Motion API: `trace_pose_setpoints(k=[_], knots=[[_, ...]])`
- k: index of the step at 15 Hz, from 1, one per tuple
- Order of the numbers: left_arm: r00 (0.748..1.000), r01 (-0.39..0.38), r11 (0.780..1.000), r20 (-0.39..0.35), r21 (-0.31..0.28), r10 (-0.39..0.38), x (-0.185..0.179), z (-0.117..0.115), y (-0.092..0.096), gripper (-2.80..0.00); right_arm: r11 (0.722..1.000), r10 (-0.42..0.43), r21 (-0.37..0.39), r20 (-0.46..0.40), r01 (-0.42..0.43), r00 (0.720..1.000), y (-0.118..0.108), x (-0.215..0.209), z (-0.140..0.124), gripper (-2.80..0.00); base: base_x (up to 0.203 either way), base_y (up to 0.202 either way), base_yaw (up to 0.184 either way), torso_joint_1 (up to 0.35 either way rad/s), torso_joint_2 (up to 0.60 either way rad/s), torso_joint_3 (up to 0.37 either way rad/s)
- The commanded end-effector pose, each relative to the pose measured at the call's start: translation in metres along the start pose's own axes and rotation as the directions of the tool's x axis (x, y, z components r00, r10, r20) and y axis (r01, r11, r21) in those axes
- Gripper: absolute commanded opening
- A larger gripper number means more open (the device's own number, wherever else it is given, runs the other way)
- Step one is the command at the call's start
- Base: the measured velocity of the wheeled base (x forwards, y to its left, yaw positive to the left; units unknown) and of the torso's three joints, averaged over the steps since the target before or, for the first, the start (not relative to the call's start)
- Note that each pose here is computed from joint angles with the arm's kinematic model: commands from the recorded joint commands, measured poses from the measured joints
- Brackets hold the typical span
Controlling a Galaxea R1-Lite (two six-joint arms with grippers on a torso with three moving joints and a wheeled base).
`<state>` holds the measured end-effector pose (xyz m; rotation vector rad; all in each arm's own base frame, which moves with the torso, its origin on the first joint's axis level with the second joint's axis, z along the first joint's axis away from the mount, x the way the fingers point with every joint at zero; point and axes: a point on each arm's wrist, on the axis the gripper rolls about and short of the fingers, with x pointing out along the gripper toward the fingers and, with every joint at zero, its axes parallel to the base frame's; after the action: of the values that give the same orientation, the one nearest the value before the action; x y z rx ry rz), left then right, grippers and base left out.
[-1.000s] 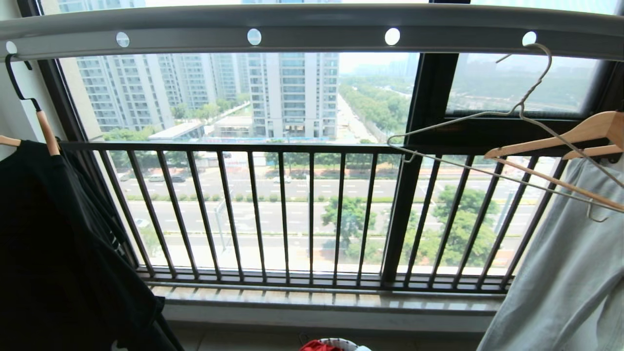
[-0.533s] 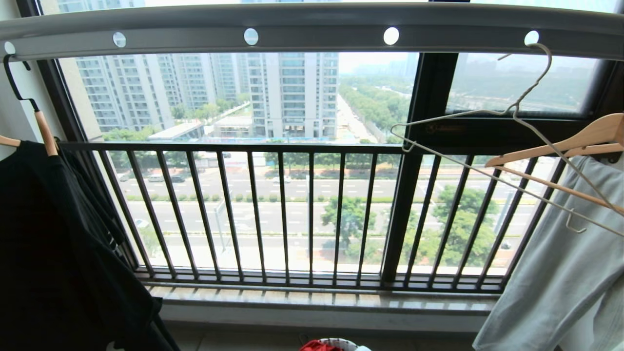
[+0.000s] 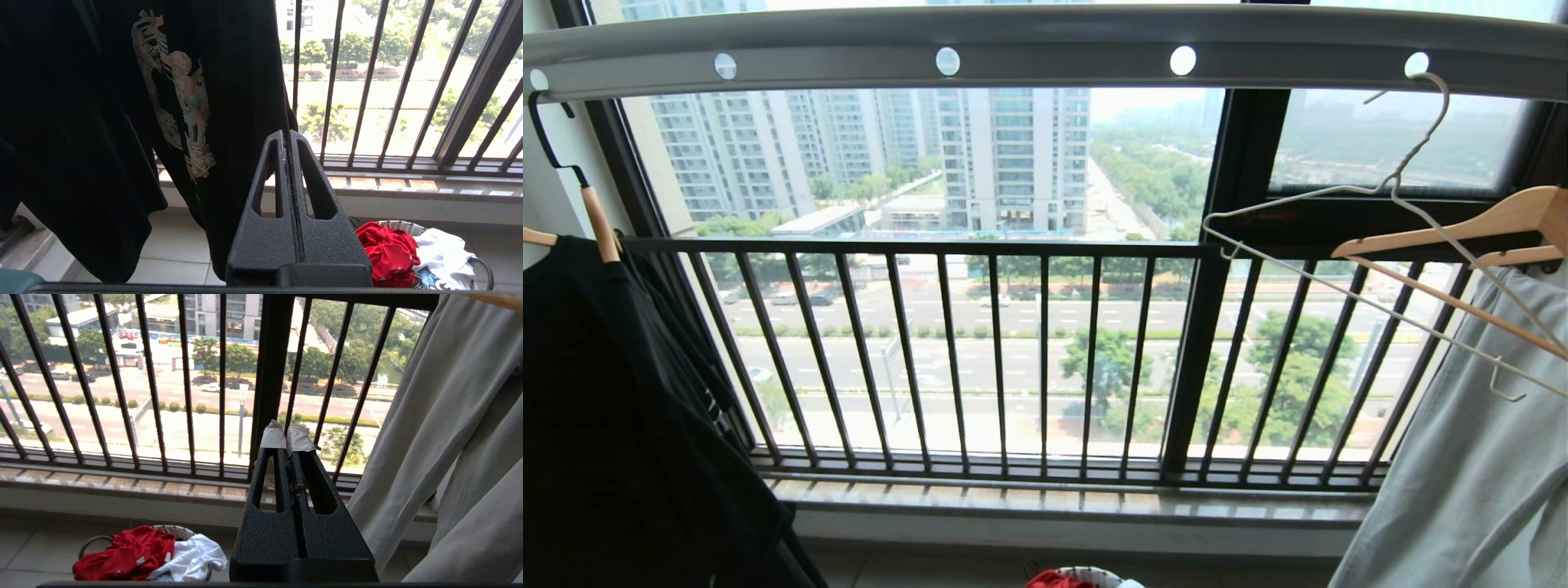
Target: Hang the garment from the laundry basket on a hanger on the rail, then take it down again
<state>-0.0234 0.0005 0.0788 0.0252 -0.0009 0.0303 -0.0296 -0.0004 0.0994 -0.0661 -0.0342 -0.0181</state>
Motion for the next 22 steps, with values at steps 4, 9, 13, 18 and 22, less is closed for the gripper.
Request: trace_pose_setpoints(k=[4,9,13,18,22], knots=[[1.0,0.002,1.0,-0.012,-0.015,-0.002,0.0006,-0.0045,-0.0002,-2.8,0.997,0.074,-0.034,-0.049,-0.076,0.996,0.0033,0.0055,-0.0253,-2.8,0.0,0.0,0.0,0.0,0.0,0.0],[1.0,-0.023,0.994,-0.011,-0.103,0.022,0.0006,-0.0043,0.0004,-2.8,0.997,0.072,-0.016,-0.038,-0.072,0.997,0.0033,0.0059,-0.0248,-2.8,0.0,0.0,0.0,0.0,0.0,0.0],[1.0,-0.023,0.994,-0.011,-0.103,0.022,0.0006,-0.0043,0.0004,-2.8,0.997,0.072,-0.016,-0.039,-0.072,0.997,0.0033,0.0059,-0.0249,-2.8,0.0,0.0,0.0,0.0,0.0,0.0],[1.0,-0.023,0.994,-0.011,-0.103,0.022,0.0006,-0.0043,0.0004,-2.8,0.997,0.072,-0.01,-0.038,-0.072,0.997,0.0033,0.0059,-0.0248,-2.8,0.0,0.0,0.0,0.0,0.0,0.0],[1.0,-0.023,0.994,-0.011,-0.103,0.022,0.0006,-0.0043,0.0004,-2.8,0.998,0.07,-0.004,-0.038,-0.07,0.997,0.0032,0.0059,-0.0248,-2.8,0.0,0.0,0.0,0.0,0.0,0.0]])
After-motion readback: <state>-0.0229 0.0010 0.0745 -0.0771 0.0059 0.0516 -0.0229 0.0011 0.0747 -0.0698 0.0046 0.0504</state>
